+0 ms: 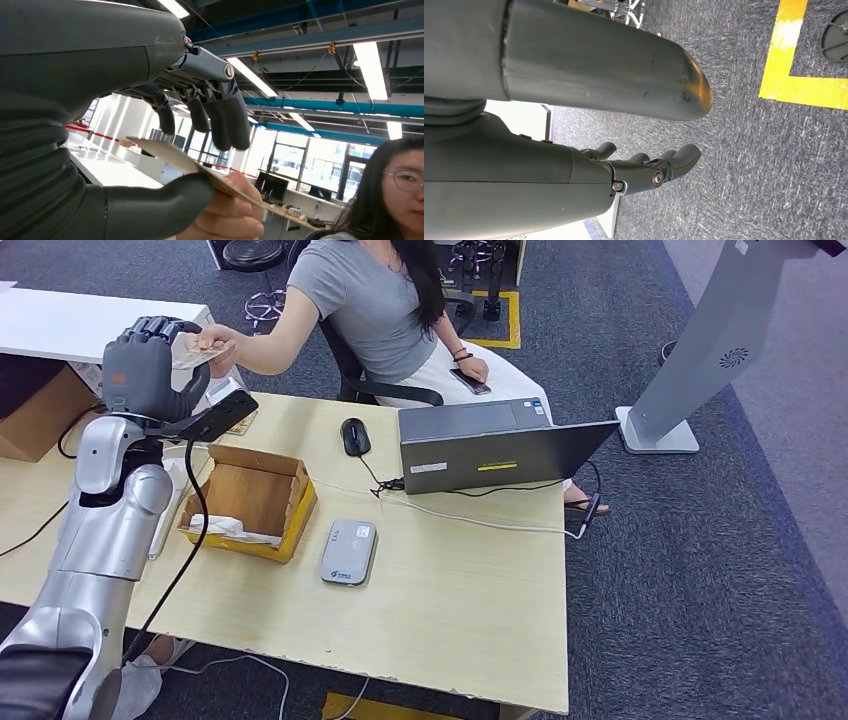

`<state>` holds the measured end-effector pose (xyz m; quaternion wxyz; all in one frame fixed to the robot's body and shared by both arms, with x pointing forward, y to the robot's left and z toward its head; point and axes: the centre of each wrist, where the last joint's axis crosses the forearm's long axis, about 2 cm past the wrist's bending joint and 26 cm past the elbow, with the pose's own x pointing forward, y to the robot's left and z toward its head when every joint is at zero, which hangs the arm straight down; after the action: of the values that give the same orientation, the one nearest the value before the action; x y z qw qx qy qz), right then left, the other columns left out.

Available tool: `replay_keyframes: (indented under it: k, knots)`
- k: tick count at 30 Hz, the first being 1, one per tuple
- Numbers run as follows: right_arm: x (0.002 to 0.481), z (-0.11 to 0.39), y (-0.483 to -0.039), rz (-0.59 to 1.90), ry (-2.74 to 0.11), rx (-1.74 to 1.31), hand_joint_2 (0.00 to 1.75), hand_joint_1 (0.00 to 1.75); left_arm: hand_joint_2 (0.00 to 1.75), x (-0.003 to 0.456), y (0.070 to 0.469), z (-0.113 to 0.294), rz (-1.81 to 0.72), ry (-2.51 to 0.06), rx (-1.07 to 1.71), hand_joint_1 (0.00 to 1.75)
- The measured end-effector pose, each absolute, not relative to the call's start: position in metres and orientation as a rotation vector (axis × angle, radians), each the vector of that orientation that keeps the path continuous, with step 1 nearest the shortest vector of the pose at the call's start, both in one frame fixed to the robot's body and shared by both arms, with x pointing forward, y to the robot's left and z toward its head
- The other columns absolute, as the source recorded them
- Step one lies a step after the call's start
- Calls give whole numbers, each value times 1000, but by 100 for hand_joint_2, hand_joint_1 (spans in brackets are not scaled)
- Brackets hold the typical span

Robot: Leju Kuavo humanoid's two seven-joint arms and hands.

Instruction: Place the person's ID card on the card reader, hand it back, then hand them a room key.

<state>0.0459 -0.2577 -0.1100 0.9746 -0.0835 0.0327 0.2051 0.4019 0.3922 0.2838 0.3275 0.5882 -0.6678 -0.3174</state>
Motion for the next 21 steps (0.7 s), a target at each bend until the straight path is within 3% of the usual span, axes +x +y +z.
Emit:
replay_keyframes:
  k: [21]
  knots:
    - [46, -110, -259, 424, 62, -165, 0, 0, 175, 402, 386, 279, -833, -1770, 1464, 175]
